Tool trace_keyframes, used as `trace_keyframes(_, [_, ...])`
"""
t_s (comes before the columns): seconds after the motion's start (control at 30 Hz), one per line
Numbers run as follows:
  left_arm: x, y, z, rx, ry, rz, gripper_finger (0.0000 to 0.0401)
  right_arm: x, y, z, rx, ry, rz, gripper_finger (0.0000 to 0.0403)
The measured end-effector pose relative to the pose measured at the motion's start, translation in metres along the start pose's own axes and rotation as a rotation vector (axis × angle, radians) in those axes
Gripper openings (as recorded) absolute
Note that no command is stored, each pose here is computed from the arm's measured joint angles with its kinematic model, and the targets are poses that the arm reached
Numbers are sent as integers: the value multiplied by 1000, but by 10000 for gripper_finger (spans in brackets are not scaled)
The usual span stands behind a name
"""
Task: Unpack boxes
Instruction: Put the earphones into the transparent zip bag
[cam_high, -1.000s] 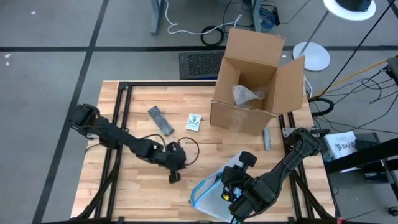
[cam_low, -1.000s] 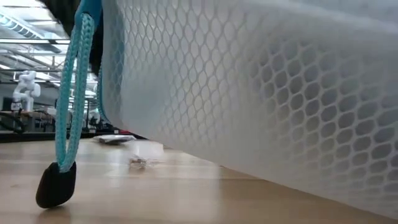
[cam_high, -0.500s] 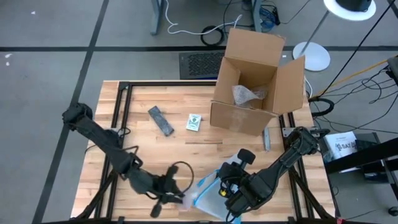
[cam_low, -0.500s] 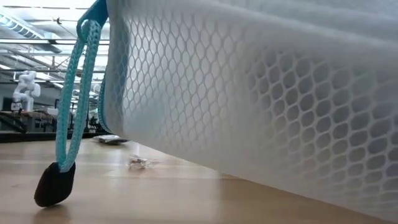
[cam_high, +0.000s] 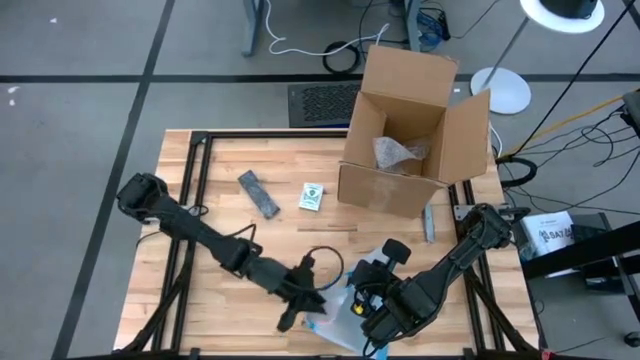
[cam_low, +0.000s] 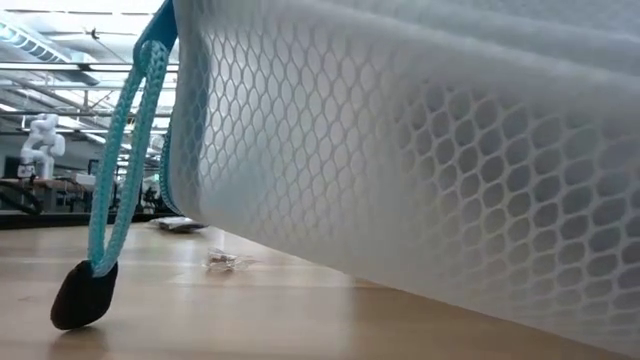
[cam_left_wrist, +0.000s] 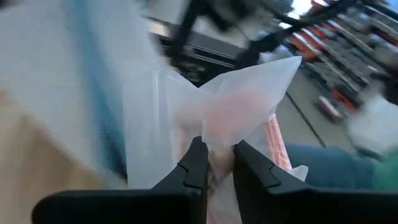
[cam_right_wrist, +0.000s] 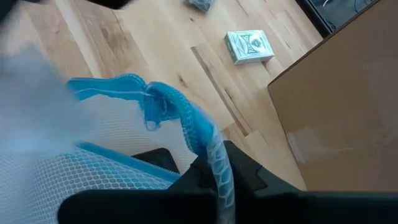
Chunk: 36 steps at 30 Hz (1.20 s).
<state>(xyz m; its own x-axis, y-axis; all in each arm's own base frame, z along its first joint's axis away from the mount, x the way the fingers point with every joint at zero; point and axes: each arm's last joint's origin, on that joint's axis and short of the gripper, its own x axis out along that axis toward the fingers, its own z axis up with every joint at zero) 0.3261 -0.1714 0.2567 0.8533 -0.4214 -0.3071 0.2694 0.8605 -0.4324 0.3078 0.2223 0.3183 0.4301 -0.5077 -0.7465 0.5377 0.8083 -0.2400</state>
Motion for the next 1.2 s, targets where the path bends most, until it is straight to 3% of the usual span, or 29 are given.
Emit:
trace_keyframes(0.27, [-2,44,14,-150,-32,196,45,-1,0,-1,-6,-4,-2,0])
trace_keyframes(0.43, [-3,58,19,-166,-49,237,57,-2,1,-2,-12,-35,-9,0])
trace_keyframes(0.8, [8,64,13,-150,-53,237,79,-7,7,10,4,-119,55,0])
trace_keyframes(1.07, [10,54,9,-50,-63,254,81,-33,-2,27,69,-185,106,0])
trace_keyframes(1.2, [11,44,9,13,-107,251,101,-38,-5,32,91,-209,116,0])
